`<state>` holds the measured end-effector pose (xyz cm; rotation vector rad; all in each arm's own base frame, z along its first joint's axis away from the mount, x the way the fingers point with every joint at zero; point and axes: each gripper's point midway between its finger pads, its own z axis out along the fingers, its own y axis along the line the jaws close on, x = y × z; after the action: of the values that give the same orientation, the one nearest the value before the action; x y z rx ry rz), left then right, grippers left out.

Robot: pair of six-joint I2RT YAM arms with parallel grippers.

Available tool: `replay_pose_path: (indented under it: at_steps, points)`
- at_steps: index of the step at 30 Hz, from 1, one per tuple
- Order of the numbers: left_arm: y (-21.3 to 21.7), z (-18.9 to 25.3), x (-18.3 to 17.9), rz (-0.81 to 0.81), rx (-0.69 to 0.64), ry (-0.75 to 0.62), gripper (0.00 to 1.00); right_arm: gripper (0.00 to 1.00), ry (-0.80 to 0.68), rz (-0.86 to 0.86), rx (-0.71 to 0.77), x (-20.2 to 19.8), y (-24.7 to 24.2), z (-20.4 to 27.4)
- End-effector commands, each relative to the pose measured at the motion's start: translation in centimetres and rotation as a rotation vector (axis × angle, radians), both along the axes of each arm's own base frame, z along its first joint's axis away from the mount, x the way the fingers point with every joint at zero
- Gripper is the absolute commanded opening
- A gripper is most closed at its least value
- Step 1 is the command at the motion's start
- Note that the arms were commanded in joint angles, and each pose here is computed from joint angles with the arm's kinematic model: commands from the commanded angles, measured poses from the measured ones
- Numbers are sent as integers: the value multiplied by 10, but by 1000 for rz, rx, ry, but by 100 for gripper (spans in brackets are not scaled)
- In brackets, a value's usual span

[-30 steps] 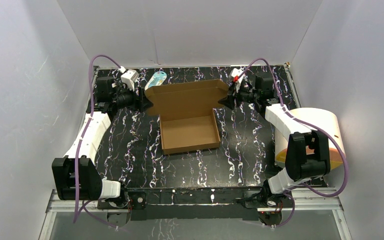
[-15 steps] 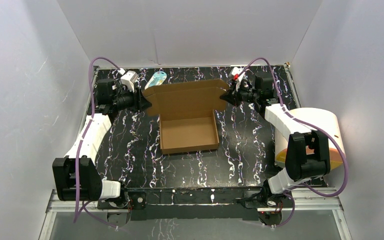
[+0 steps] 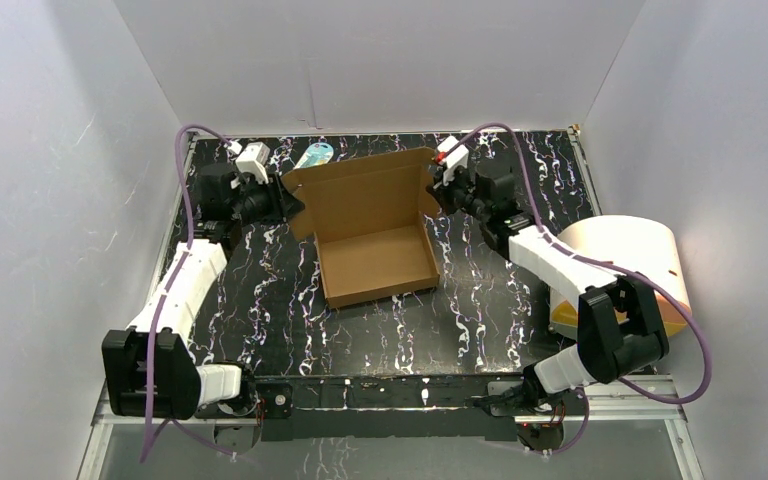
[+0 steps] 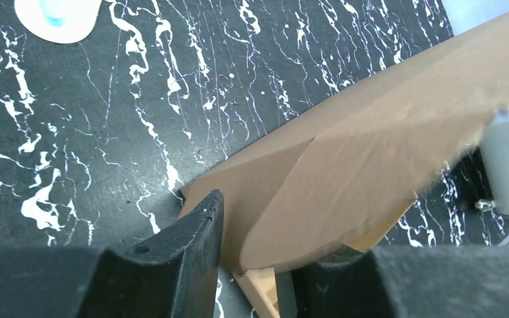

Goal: Fold the paper box

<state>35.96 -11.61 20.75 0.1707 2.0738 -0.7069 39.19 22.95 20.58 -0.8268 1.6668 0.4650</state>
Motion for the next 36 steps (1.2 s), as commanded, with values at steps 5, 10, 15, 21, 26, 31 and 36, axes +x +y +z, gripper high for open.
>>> replay_pose_path:
  at_steps: [5,10,15,21,26,31,36]
  points:
    - [-9,14,2,215,-47,-11,28,5,-149,-282,69,6,4,39]
    - [-11,13,3,365,-57,2,27,5,-172,-358,77,-2,13,37]
    - [-12,14,6,480,-89,17,27,5,-163,-494,78,-5,15,27]
    - [-28,11,7,535,-66,7,30,5,-152,-629,108,-10,17,19]
    - [-29,12,8,615,-75,-13,39,8,-168,-756,122,-11,15,15]
    - [-35,17,17,649,-135,-32,45,10,-150,-837,147,-7,15,6]
    - [-40,18,24,676,-188,-30,50,12,-139,-858,167,-4,17,5]
